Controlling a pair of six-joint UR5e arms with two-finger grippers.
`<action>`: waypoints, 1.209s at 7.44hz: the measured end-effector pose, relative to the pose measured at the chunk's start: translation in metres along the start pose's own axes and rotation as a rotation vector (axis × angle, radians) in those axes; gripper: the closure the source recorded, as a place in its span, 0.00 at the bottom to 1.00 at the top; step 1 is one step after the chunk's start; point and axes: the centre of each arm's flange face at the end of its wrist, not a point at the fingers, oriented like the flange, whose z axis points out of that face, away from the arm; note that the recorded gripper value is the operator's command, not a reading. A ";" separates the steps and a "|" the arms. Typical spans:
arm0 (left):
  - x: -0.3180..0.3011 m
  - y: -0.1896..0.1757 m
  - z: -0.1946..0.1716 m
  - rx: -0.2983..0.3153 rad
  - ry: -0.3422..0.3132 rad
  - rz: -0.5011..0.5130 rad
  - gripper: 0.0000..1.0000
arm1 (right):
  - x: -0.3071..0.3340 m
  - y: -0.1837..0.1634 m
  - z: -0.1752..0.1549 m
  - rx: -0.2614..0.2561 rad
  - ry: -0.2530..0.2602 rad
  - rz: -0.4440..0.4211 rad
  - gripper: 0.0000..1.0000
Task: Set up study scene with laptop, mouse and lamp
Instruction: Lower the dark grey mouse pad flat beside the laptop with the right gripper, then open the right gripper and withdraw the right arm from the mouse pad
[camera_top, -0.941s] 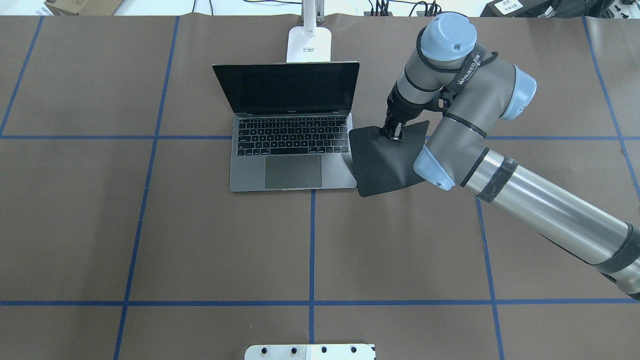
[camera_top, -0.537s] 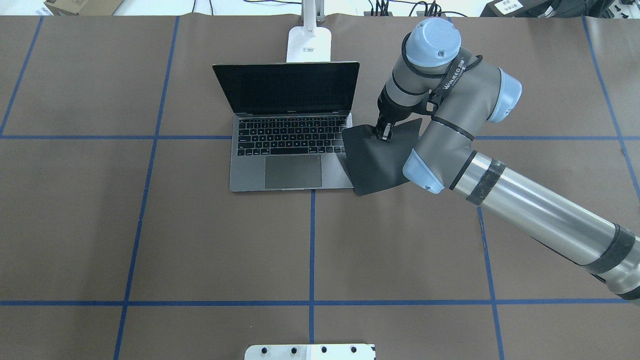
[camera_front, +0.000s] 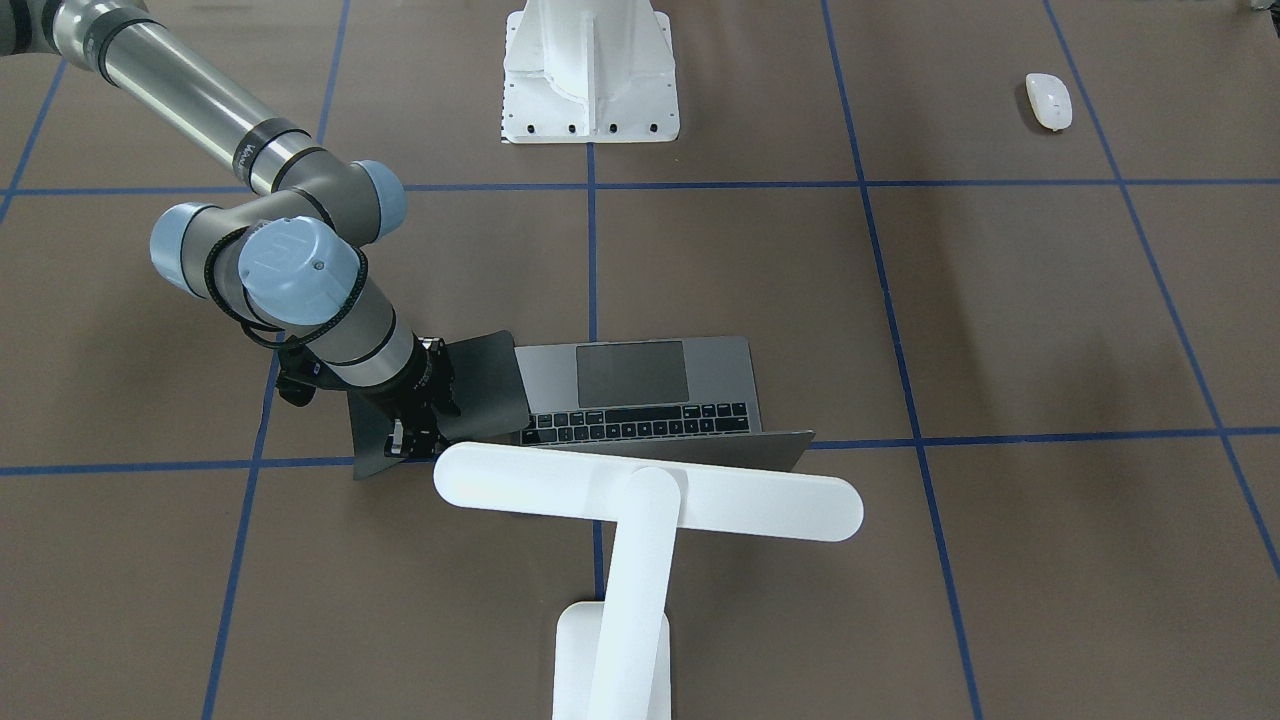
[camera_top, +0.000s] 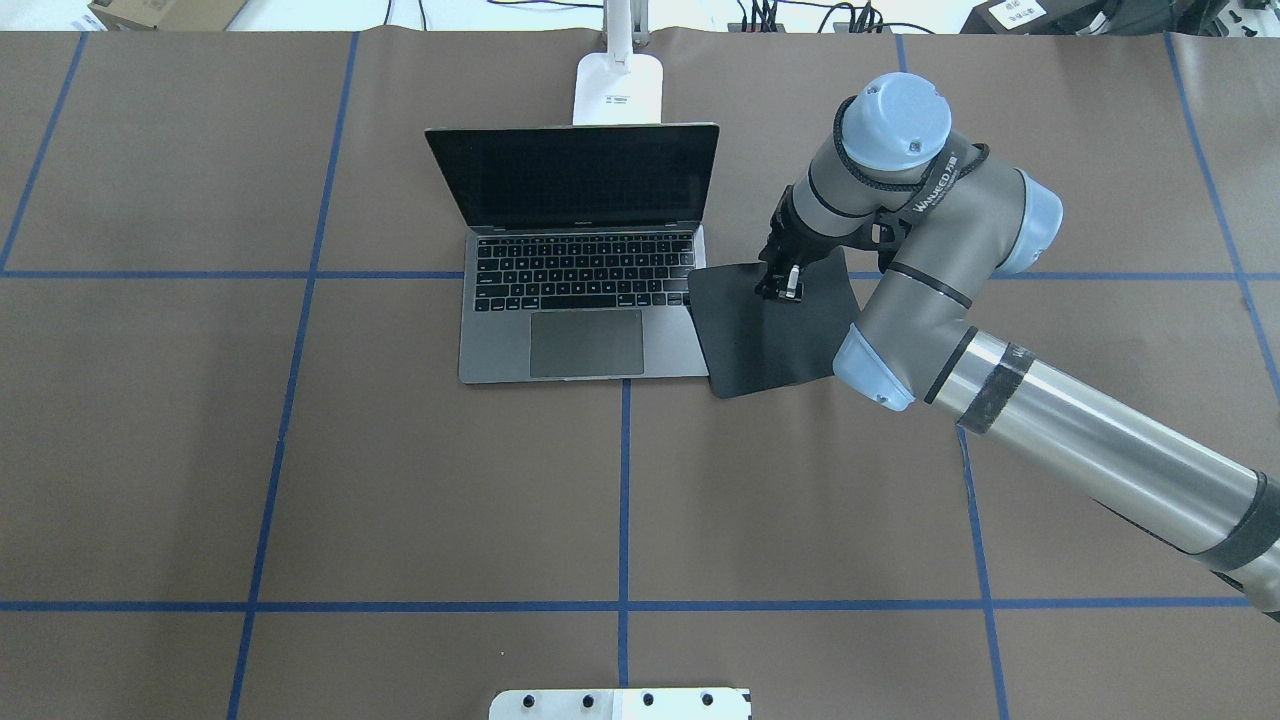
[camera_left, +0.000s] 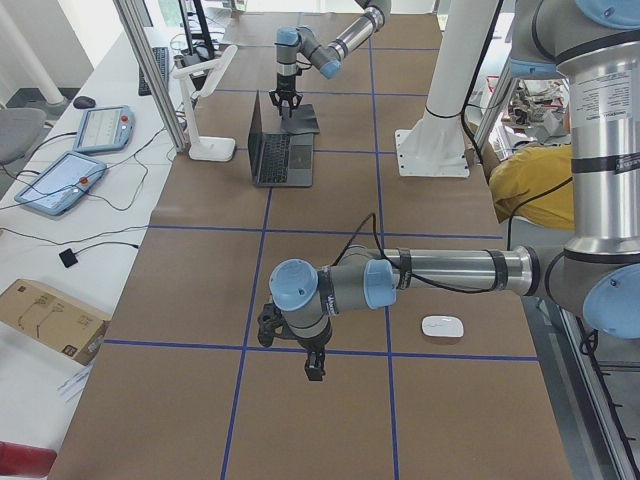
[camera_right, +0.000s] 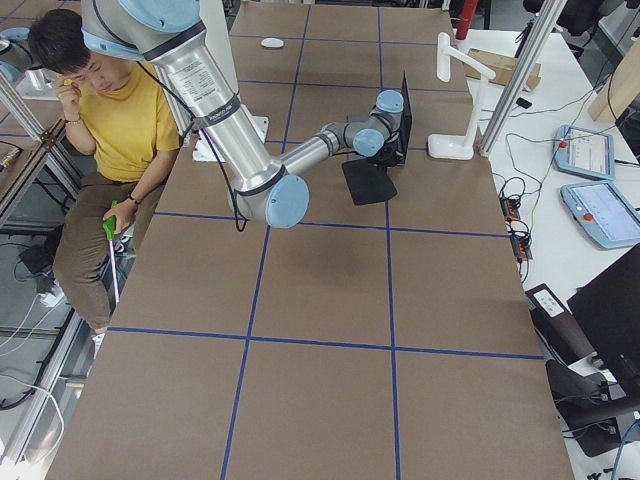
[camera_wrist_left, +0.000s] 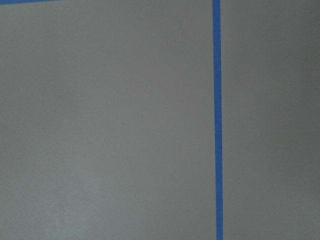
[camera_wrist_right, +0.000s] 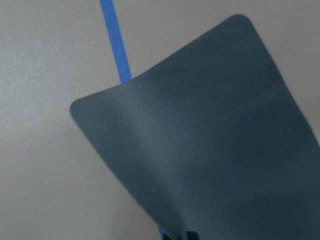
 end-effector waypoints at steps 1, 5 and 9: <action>0.000 0.000 0.000 0.000 0.000 0.000 0.00 | -0.001 -0.005 0.000 -0.002 -0.018 -0.079 0.00; 0.003 -0.001 -0.003 0.007 -0.001 0.005 0.00 | -0.018 -0.044 -0.005 0.067 -0.070 -0.668 0.00; 0.028 -0.009 -0.031 0.064 -0.010 0.062 0.00 | -0.045 -0.133 -0.043 0.123 -0.052 -1.139 0.00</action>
